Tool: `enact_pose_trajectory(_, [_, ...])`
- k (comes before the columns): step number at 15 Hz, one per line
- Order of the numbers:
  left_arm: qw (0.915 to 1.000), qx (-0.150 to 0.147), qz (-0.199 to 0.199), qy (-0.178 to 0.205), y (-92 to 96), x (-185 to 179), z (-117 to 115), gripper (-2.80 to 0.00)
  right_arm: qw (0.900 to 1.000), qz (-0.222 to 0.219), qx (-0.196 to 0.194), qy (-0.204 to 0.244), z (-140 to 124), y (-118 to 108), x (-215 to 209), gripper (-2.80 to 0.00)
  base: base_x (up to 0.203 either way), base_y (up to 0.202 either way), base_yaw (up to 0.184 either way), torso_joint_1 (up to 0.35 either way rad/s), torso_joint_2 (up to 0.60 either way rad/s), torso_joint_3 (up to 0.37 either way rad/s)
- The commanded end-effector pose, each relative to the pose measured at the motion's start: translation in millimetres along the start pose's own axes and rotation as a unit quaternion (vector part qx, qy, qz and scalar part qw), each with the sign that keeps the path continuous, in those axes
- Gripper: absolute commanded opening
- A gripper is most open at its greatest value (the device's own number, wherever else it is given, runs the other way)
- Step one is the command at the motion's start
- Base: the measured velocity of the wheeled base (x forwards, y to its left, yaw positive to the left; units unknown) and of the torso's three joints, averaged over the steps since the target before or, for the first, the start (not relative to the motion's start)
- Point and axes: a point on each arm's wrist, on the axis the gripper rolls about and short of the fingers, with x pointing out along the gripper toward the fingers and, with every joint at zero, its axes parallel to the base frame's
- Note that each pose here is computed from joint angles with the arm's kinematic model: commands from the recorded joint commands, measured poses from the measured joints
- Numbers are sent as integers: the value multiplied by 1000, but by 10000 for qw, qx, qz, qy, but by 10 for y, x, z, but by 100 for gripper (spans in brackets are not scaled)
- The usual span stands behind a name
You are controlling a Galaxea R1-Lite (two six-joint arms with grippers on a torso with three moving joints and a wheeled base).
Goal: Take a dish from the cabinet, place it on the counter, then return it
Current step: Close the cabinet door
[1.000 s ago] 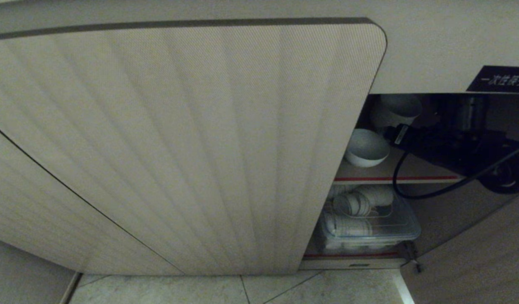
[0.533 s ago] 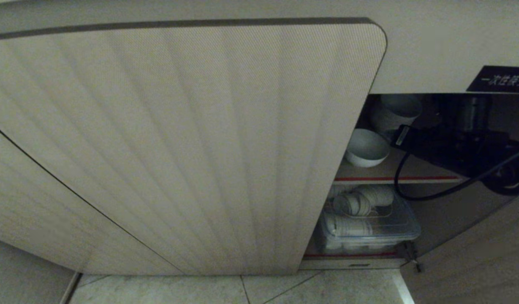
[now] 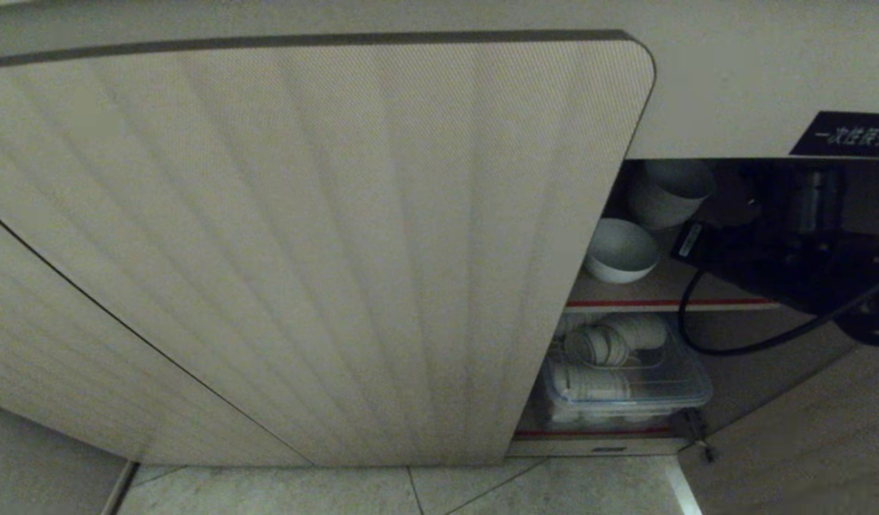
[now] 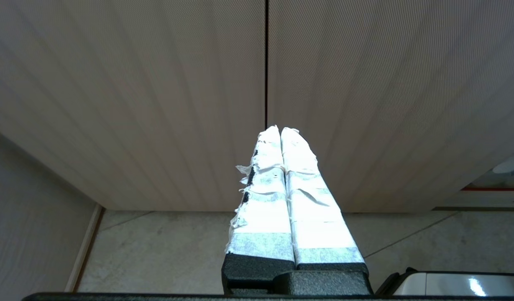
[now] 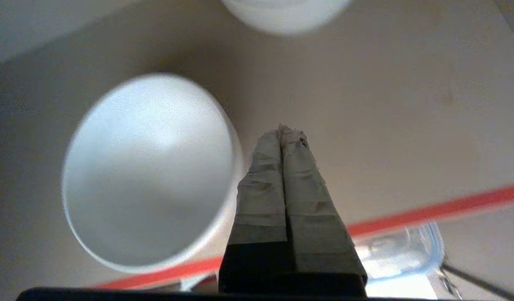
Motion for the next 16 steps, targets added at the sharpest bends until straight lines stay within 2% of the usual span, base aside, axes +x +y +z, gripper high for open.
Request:
enact_pose_trajectory(1, [10000,-2,6,-2,0,0,0,-280,10000,-26,5,35,-34,-31,-80,-280,0,0,0,0,0,0])
enact_pose_trajectory(5, [10000,-2,6,-2,0,0,0,-280,9999,21,24,-109,-37,-59,-193,-280,0,0,0,0,0,0])
enact_pose_trajectory(11, [10000,-2,6,-2,0,0,0,-280,9996,58,-198,-213,-201,-189,-467,-280,0,0,0,0,0,0])
enact_pose_trajectory(16, [10000,-2,6,5,0,0,-1,-280,9985,132,-322,-413,-213,-268,-785,-280,0,0,0,0,0,0])
